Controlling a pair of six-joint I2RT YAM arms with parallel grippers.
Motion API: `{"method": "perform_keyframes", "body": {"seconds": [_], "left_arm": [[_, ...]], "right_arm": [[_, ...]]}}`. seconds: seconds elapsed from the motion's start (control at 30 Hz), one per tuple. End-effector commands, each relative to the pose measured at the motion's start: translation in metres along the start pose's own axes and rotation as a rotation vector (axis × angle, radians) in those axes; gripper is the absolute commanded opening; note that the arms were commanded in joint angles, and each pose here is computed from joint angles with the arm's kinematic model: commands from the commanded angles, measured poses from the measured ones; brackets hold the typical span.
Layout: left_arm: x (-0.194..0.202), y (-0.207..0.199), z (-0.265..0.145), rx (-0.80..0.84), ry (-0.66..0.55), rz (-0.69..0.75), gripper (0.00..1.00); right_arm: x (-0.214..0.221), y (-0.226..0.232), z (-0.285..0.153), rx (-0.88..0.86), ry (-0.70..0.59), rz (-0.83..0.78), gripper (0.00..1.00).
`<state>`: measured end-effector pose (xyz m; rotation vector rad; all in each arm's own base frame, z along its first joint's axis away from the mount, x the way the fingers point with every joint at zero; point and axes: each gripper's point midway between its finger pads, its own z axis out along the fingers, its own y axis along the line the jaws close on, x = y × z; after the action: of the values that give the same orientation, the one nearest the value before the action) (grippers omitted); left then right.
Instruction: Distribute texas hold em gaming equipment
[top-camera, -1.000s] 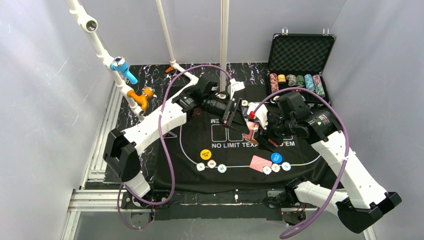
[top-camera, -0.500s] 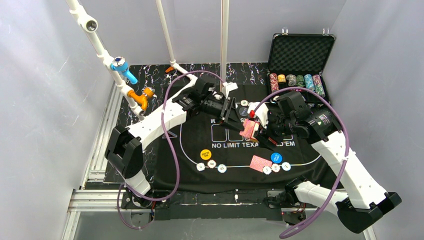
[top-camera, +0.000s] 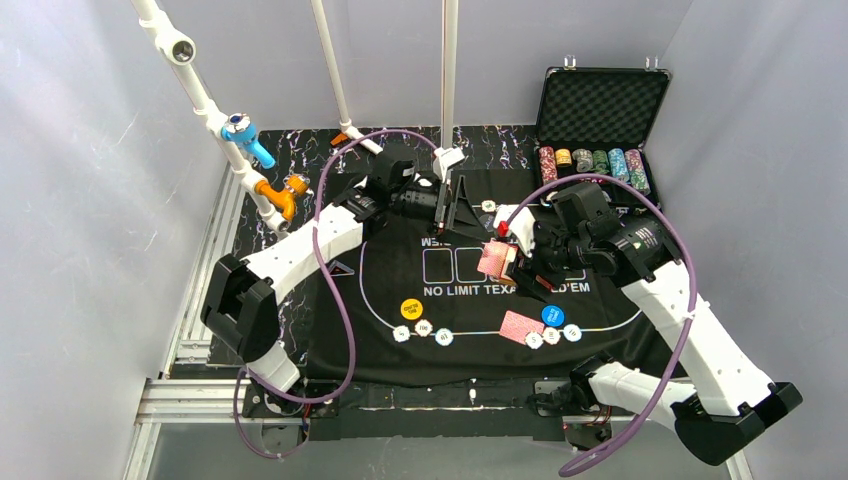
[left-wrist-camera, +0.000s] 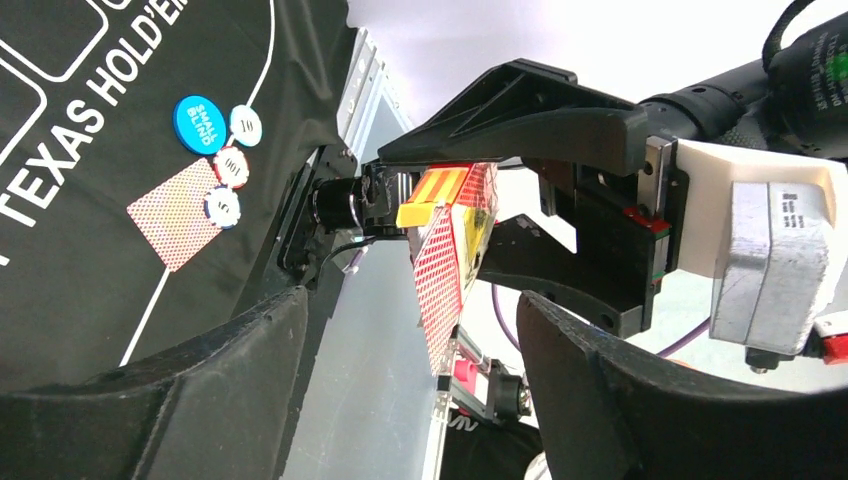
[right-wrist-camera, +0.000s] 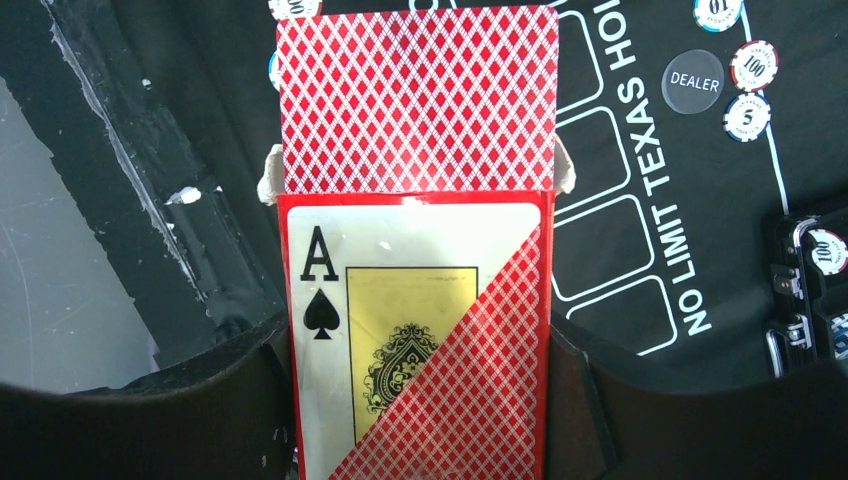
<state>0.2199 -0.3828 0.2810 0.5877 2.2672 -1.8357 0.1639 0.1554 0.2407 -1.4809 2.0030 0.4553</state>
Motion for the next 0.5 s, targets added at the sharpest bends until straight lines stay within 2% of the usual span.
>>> {"method": "perform_keyframes", "body": {"seconds": [0.0, 0.07, 0.2, 0.33, 0.47], "left_arm": [[0.002, -0.020, -0.009, 0.021, -0.034, 0.037, 0.77], [0.002, -0.021, -0.007, 0.029, -0.031, 0.038, 0.77], [0.013, -0.028, 0.006, 0.032, 0.018, 0.093, 0.71], [0.022, -0.024, 0.015, 0.017, 0.064, 0.077, 0.69], [0.024, -0.014, 0.011, 0.017, 0.071, 0.011, 0.57]], "right_arm": [[-0.019, -0.004, -0.003, 0.011, -0.072, -0.037, 0.01], [-0.021, -0.005, -0.004, 0.015, -0.079, -0.039, 0.01], [-0.027, -0.008, -0.004, 0.029, -0.105, -0.036, 0.01], [-0.038, -0.011, -0.005, 0.041, -0.151, -0.053, 0.01], [-0.044, -0.012, -0.011, 0.064, -0.190, -0.085, 0.01]]}}
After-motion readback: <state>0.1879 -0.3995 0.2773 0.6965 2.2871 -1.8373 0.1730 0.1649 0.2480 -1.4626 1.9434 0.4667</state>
